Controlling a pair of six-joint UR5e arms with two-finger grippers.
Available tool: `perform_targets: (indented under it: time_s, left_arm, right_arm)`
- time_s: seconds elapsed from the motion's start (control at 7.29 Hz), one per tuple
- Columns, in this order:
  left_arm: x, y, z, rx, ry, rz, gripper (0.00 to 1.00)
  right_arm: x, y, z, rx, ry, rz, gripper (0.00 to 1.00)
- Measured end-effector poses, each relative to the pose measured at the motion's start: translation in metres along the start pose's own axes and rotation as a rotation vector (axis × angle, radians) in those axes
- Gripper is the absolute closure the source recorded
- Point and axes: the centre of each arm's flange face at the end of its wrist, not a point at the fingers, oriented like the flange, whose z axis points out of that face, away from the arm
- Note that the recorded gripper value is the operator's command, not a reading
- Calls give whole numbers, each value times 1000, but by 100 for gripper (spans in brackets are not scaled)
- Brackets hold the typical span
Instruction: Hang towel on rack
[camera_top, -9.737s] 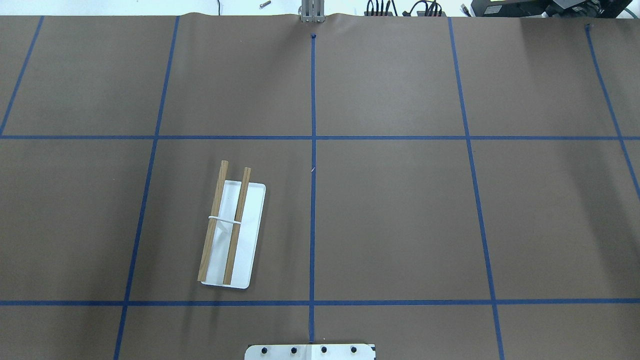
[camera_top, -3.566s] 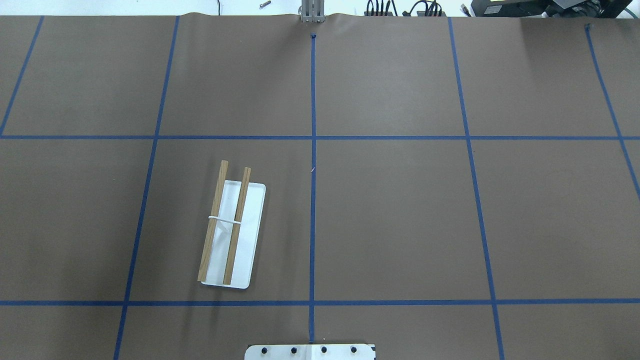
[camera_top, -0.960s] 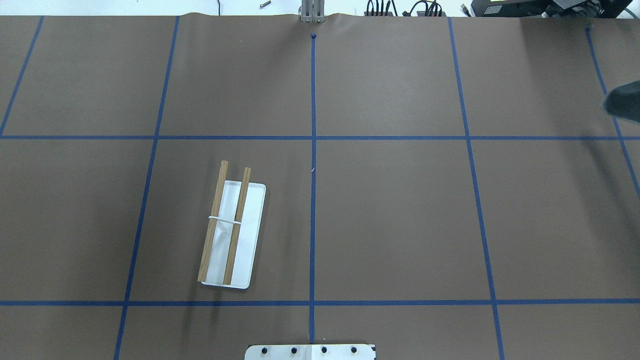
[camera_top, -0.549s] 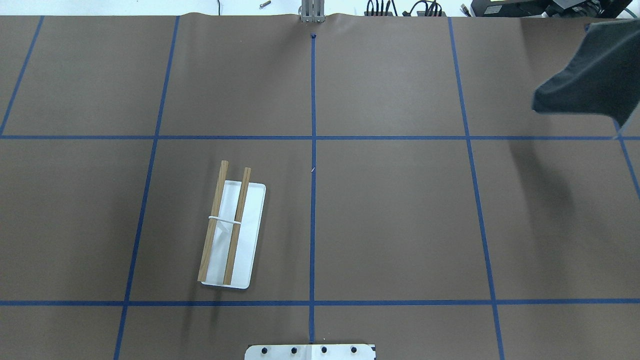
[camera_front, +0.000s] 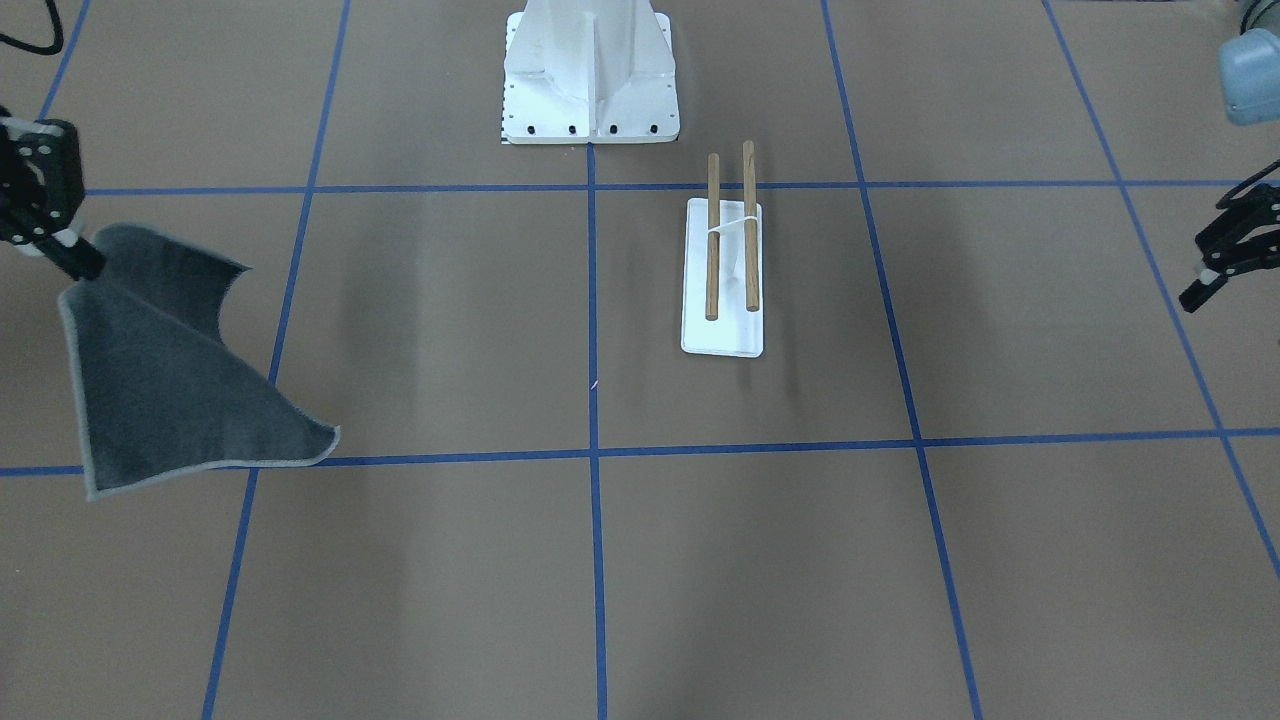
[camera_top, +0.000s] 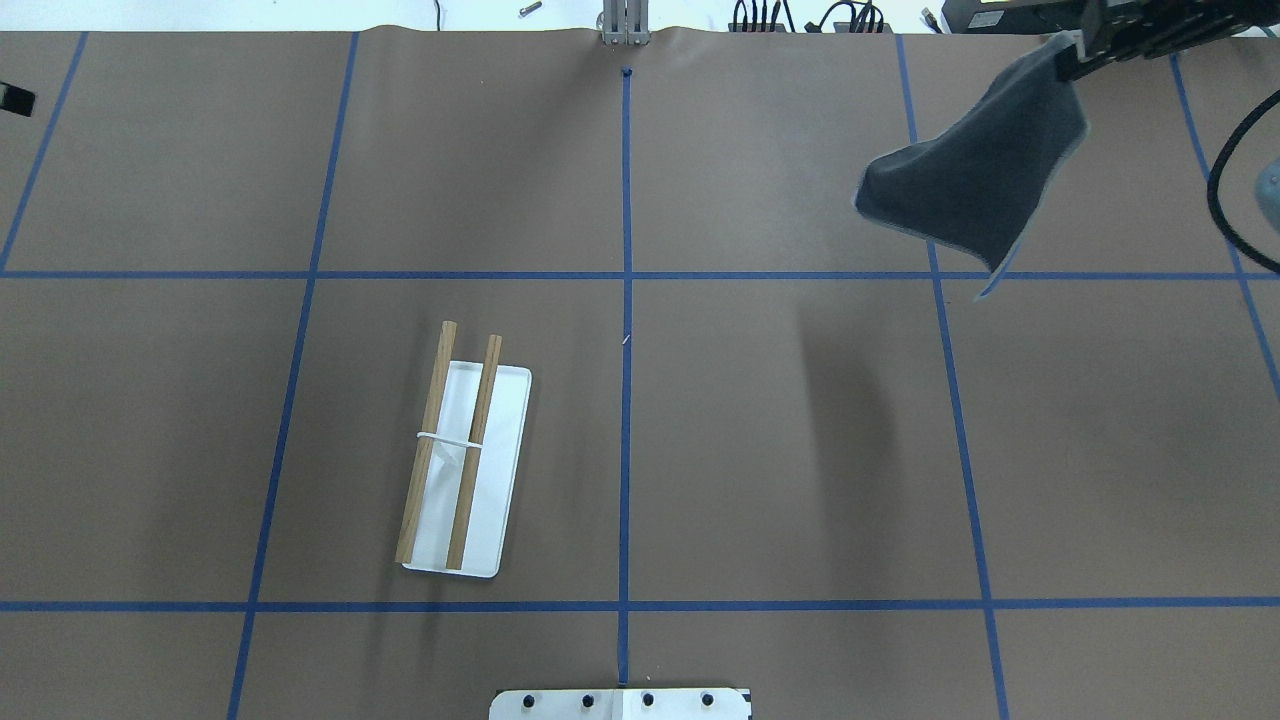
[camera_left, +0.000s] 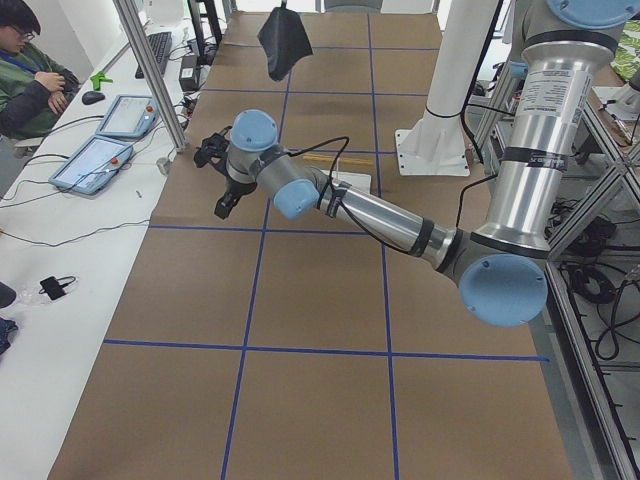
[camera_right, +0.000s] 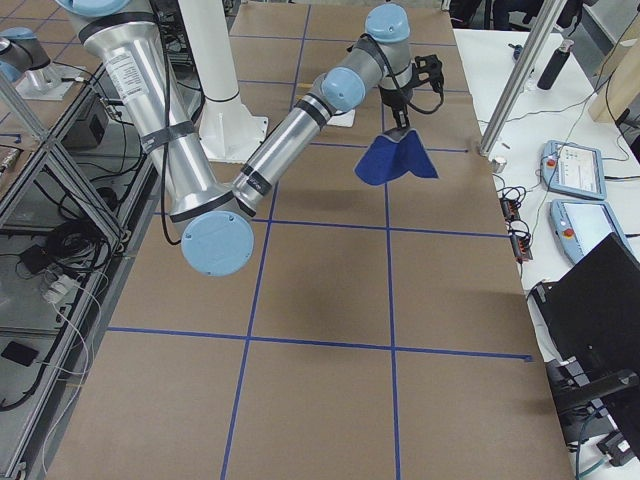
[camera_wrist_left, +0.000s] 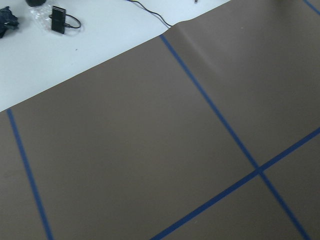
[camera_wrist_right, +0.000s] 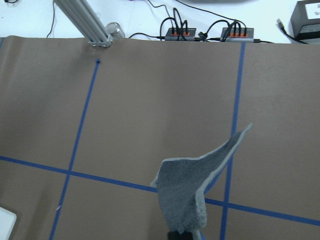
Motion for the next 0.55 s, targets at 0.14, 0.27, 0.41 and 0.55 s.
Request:
perform_targets:
  time_s: [0.14,0.27,0.41,0.55]
  left_arm:
    - [58,-23,21,-13,67,-156,2]
    - [120,-40,43,-47,131,-300,2]
    - [178,-49,61,-91,185,-435,2]
    - [225,-53,73,-135,222,-552,2]
  right_arm:
    - [-39,10,2,26,-17,-4,100]
    - [-72,17,6,51,-29,-2,100]
    - [-105,25,16,82,-40,-1,100]
    - [-135,36,30,126,-62,2,100]
